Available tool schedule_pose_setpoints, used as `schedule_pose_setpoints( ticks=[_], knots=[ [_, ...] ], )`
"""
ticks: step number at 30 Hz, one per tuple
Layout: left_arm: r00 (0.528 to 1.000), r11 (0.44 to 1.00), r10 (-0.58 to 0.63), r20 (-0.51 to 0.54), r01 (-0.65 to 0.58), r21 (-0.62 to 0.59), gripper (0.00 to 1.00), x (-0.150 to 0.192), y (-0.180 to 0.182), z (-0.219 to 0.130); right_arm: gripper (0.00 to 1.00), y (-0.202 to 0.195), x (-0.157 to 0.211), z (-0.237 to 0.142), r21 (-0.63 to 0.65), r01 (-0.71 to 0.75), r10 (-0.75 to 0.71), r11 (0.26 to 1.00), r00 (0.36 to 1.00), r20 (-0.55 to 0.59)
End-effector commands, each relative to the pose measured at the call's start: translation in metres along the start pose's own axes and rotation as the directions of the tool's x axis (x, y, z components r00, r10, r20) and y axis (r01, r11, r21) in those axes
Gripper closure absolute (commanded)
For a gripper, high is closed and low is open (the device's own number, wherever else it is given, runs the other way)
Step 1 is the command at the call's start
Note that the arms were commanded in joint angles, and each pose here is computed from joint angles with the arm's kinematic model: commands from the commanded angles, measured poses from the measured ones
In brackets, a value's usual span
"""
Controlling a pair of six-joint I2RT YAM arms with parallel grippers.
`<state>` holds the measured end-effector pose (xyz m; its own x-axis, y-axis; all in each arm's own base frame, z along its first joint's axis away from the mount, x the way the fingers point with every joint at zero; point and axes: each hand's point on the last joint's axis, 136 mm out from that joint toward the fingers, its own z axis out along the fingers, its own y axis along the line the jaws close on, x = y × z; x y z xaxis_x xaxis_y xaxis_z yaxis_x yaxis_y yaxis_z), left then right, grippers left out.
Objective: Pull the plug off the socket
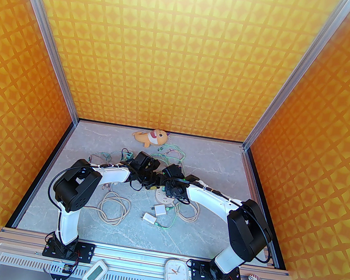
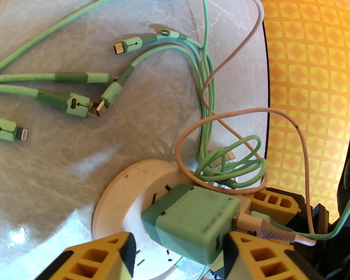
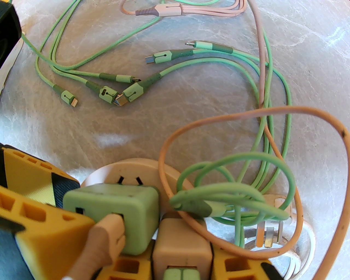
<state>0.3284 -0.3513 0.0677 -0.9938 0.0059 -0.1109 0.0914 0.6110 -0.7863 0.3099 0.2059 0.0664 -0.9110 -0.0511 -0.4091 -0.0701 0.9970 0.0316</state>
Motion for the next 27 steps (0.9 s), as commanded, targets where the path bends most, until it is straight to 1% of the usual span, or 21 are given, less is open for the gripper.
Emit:
schedule_pose_setpoints(
  ticks=[1, 8, 10, 18, 22, 27],
  knots=[
    [0.986, 0.940, -0.154, -0.072, 0.123, -0.319, 0.43, 0.050, 0.094, 0.020, 0.75, 0.005, -0.004, -0.006, -0.043, 0.008, -0.006, 0.999, 0.999, 0.035],
    [0.984, 0.935, -0.161, -0.070, 0.129, -0.332, 0.44, 0.054, 0.100, 0.020, 0.76, -0.013, -0.017, -0.013, -0.108, -0.098, 0.104, 0.989, 0.993, 0.054],
    [0.985, 0.934, -0.159, -0.068, 0.128, -0.333, 0.44, 0.054, 0.100, 0.019, 0.76, -0.015, -0.020, -0.017, -0.117, -0.103, 0.110, 0.988, 0.992, 0.062],
    [0.985, 0.934, -0.158, -0.068, 0.127, -0.333, 0.44, 0.053, 0.100, 0.020, 0.78, -0.014, -0.018, -0.016, -0.079, -0.080, 0.083, 0.994, 0.996, 0.033],
    [0.985, 0.935, -0.157, -0.069, 0.126, -0.331, 0.44, 0.052, 0.098, 0.021, 0.77, -0.001, -0.017, -0.019, -0.051, -0.010, 0.012, 0.999, 0.999, 0.042],
    [0.985, 0.933, -0.156, -0.077, 0.121, -0.340, 0.44, 0.055, 0.099, 0.024, 0.77, 0.015, -0.008, -0.011, -0.022, 0.060, -0.059, 0.998, 0.998, 0.014]
  ],
)
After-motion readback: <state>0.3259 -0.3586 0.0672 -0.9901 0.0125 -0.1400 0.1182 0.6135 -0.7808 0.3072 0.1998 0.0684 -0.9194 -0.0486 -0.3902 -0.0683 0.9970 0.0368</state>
